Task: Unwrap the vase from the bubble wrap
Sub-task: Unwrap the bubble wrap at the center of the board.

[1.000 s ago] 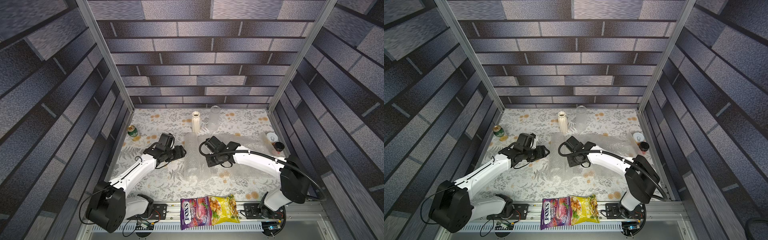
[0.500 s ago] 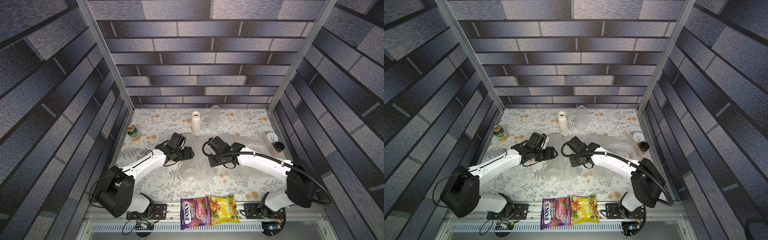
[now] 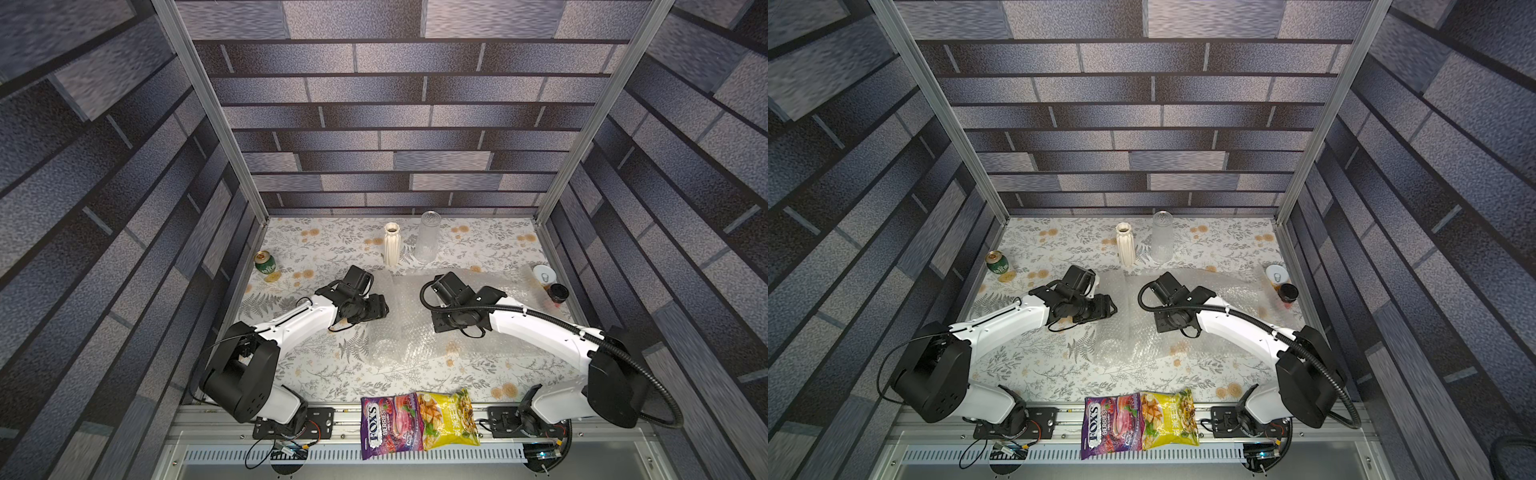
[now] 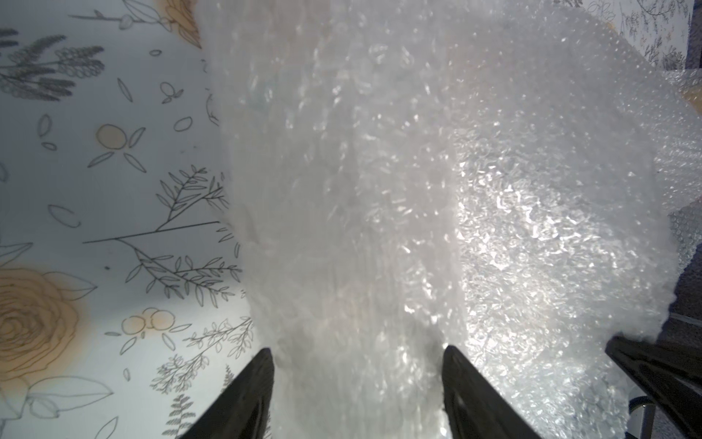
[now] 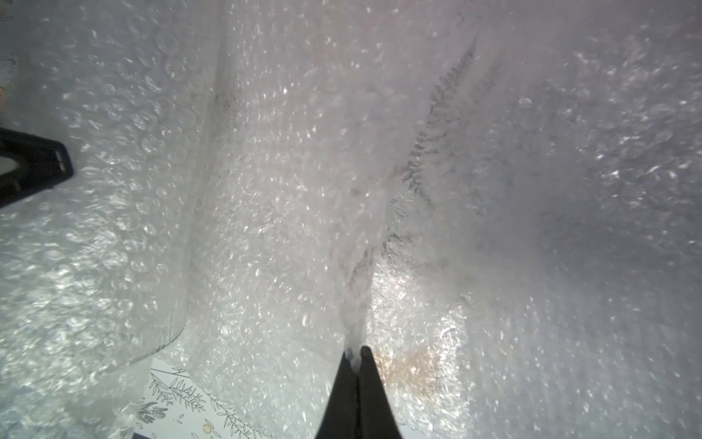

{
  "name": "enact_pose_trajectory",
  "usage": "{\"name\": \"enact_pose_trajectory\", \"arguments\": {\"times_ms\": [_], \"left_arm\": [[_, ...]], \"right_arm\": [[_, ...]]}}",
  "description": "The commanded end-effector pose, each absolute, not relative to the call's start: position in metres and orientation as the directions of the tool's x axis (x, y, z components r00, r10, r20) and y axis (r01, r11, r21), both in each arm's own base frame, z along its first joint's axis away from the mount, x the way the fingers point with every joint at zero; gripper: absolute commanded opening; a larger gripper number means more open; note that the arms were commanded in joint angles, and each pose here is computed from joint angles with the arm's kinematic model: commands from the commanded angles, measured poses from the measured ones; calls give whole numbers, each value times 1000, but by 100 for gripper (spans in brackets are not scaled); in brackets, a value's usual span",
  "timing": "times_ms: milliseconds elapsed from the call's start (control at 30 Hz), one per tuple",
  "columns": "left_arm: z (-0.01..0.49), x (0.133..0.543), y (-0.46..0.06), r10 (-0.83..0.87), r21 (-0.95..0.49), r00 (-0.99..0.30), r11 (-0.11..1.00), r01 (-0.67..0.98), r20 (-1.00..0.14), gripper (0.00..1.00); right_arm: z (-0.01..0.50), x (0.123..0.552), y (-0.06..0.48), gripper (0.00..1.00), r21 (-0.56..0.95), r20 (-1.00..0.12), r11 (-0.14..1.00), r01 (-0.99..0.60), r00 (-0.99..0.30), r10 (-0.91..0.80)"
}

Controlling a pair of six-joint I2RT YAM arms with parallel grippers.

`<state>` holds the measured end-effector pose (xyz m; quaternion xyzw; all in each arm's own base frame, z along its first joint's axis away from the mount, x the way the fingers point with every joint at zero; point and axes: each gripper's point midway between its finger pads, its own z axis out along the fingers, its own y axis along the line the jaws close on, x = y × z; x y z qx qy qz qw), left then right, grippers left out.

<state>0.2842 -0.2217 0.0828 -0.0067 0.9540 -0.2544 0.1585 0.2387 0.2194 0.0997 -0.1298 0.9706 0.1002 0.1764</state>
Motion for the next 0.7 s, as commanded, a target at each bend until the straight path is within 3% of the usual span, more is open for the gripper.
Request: {"name": "enact_pose_trajectory", "arguments": {"times_ms": [0, 667], "left_arm": [[93, 295, -235, -68, -497, -941, 861, 112, -330, 71], [98, 316, -308, 42, -554, -938, 798, 239, -344, 71]], "right_arm": [[98, 234, 193, 0, 94, -347, 966, -241, -917, -195], [123, 242, 126, 0, 76, -397, 994, -82, -917, -45]]}}
